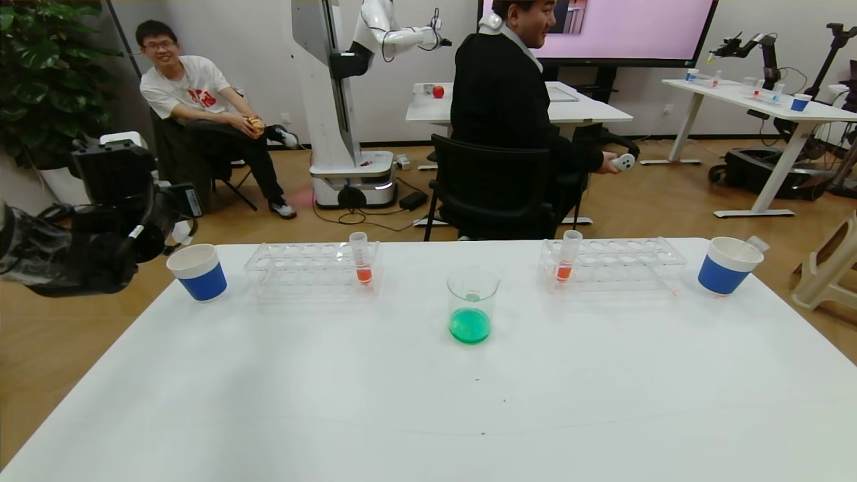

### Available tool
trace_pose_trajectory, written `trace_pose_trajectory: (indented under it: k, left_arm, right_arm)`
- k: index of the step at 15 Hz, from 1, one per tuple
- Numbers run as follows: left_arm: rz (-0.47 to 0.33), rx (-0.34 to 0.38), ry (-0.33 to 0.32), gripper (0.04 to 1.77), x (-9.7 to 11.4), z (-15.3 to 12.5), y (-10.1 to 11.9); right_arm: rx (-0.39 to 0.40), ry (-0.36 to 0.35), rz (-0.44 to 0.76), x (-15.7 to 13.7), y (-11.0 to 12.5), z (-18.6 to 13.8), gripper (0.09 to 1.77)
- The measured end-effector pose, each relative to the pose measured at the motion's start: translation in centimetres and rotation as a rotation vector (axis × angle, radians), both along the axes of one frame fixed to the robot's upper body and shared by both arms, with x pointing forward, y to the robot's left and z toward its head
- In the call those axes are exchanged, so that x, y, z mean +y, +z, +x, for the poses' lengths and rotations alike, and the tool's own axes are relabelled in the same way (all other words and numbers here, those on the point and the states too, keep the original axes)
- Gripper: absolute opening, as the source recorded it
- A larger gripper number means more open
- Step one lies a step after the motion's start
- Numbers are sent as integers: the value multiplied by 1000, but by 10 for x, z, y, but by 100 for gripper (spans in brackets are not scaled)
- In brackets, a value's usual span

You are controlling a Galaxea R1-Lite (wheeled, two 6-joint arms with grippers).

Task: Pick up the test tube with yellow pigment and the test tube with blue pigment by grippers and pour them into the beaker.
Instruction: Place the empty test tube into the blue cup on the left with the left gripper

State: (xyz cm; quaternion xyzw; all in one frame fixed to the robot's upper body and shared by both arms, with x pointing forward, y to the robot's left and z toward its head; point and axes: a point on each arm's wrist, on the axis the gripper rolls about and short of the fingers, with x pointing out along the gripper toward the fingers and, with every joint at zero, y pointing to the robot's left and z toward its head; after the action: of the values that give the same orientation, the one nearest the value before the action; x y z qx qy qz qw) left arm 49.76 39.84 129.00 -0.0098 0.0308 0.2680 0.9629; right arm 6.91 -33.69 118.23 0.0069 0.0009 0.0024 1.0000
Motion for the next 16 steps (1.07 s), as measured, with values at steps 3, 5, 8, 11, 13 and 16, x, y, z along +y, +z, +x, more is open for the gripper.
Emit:
trace_pose_trajectory:
  k: [3,5,8,11,13,16]
  left_arm:
    - [3,0,0,50,1,8,-14]
    - [2,19,0,50,1,13,-28]
    - [-6,56,-3,50,0,17,-50]
    - [2,60,-5,50,-1,17,-68]
    - [-1,80,-6,50,-1,17,-75]
    - [1,89,-6,80,-1,17,-78]
  right_arm:
    - [0,0,0,0,0,0,174]
    - [0,0,0,0,0,0,174]
    - [0,0,0,0,0,0,174]
    - [0,-1,0,0,0,0,174]
    - [0,0,0,0,0,0,174]
    - [0,0,0,0,0,0,174]
